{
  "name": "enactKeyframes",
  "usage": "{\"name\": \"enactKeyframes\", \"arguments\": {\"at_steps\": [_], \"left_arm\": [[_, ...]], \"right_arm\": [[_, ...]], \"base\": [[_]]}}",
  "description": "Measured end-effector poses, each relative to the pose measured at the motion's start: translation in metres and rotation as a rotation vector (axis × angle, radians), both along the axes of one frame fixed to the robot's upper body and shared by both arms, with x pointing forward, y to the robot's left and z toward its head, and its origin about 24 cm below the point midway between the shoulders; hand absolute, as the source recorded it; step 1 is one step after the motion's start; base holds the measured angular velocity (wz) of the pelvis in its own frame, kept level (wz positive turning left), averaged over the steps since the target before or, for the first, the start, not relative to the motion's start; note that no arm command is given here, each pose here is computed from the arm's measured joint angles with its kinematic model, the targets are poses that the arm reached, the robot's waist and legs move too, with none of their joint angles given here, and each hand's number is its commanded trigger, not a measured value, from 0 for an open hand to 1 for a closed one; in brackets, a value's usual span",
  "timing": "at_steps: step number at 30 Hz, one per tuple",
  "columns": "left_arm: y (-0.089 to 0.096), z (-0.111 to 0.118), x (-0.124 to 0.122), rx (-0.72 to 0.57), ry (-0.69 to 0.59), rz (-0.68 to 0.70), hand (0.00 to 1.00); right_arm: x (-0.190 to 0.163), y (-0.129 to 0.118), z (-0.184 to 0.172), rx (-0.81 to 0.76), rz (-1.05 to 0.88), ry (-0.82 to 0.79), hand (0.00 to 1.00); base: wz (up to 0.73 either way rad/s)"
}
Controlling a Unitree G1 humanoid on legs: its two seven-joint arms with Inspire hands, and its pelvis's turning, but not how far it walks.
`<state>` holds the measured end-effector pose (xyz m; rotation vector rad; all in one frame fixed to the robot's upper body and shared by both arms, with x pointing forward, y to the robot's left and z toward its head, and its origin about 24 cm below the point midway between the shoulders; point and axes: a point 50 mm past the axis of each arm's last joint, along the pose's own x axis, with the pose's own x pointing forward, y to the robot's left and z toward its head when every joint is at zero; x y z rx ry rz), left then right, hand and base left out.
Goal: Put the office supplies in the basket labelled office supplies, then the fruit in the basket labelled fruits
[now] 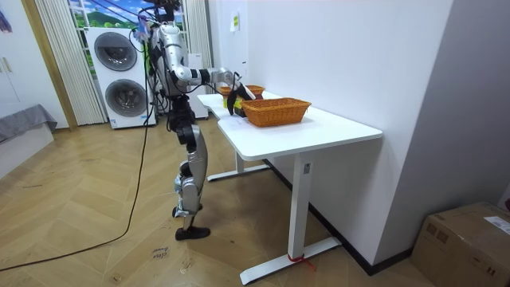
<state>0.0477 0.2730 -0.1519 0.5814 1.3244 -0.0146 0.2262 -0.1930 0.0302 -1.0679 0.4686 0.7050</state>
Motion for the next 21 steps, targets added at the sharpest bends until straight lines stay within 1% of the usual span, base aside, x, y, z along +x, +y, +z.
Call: {"name": "enactKeyframes", "arguments": {"at_steps": [7, 12, 16, 21], "left_arm": [[0.0001, -0.0004, -0.0020, 0.000, 0.017, 0.006, 0.00], [0.0005, 0.0002, 0.0014, 0.004, 0.013, 0.010, 0.00], [0.0008, 0.0010, 0.0054, 0.010, 0.010, 0.012, 0.00], [-0.0002, 0.0007, 0.0060, 0.019, 0.017, 0.000, 0.00]], "right_arm": [[-0.0019, -0.0022, -0.0033, -0.017, -0.016, -0.003, 0.00], [-0.0013, -0.0050, -0.0042, -0.033, -0.047, -0.006, 0.00], [0.0002, -0.0086, -0.0035, -0.085, -0.069, -0.018, 0.00], [0.0012, -0.0103, -0.0036, -0.103, -0.091, -0.019, 0.00]], "base": [[0.00], [0.00], [0.00], [0.00]]}}
